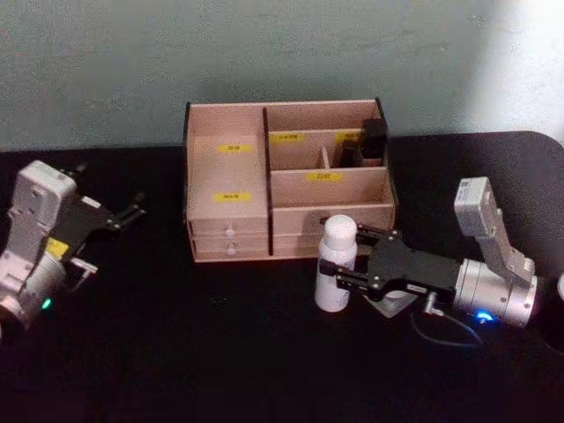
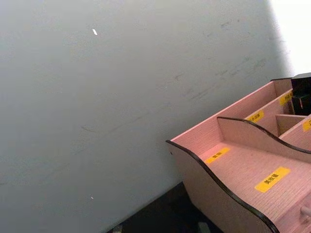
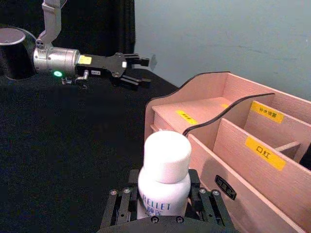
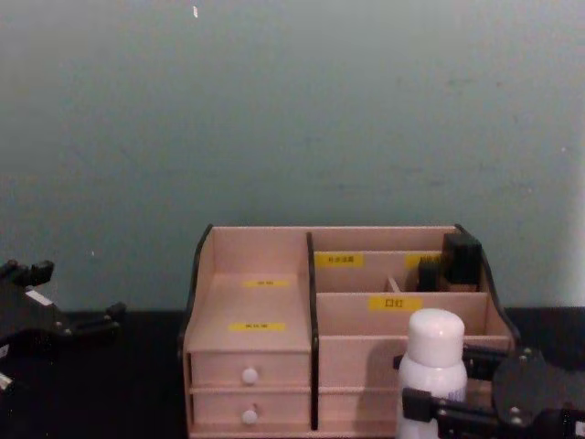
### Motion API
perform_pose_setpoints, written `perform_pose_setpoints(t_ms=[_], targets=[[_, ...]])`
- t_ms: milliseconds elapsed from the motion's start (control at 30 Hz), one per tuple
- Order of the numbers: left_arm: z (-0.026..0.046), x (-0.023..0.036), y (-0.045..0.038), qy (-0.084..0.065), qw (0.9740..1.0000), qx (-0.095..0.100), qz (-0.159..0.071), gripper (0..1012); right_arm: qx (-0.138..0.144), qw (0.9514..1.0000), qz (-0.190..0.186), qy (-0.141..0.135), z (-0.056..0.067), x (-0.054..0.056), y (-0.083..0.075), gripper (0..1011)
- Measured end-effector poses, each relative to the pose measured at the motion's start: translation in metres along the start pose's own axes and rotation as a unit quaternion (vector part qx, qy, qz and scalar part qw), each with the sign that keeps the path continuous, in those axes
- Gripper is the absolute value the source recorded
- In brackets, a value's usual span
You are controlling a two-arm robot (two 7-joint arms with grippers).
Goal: Pick up the facial cleanser and watermelon frost from the table and place them into the tiered storage box.
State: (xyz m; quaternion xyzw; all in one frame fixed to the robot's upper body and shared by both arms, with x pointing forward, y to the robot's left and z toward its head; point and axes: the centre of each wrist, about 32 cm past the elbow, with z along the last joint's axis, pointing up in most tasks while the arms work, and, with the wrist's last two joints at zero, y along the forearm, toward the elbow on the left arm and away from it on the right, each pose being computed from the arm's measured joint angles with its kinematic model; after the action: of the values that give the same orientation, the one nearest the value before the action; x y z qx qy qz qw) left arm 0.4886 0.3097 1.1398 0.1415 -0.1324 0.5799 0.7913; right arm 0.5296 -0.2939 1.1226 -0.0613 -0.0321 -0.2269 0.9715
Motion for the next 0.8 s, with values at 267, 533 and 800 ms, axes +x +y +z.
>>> perform_pose_setpoints(t_ms=[267, 533, 800], targets=[[0.0000, 0.0000, 0.0000, 0.000, 1.0000, 0.000, 0.000, 1001, 0.000, 1.0000, 0.000, 0.000, 0.0000, 0.0000, 0.0000, 592], [0.0000, 0.0000, 0.0000, 0.000, 1.0000, 0.000, 0.000, 1001, 0.000, 1.0000, 0.001, -0.001, 0.0003, 0.0002, -0.0004, 592], [0.0000, 0.0000, 0.0000, 0.000, 1.0000, 0.000, 0.000, 1001, 0.008, 0.9999, 0.011, -0.004, 0.0032, 0.0009, -0.0014, 592]])
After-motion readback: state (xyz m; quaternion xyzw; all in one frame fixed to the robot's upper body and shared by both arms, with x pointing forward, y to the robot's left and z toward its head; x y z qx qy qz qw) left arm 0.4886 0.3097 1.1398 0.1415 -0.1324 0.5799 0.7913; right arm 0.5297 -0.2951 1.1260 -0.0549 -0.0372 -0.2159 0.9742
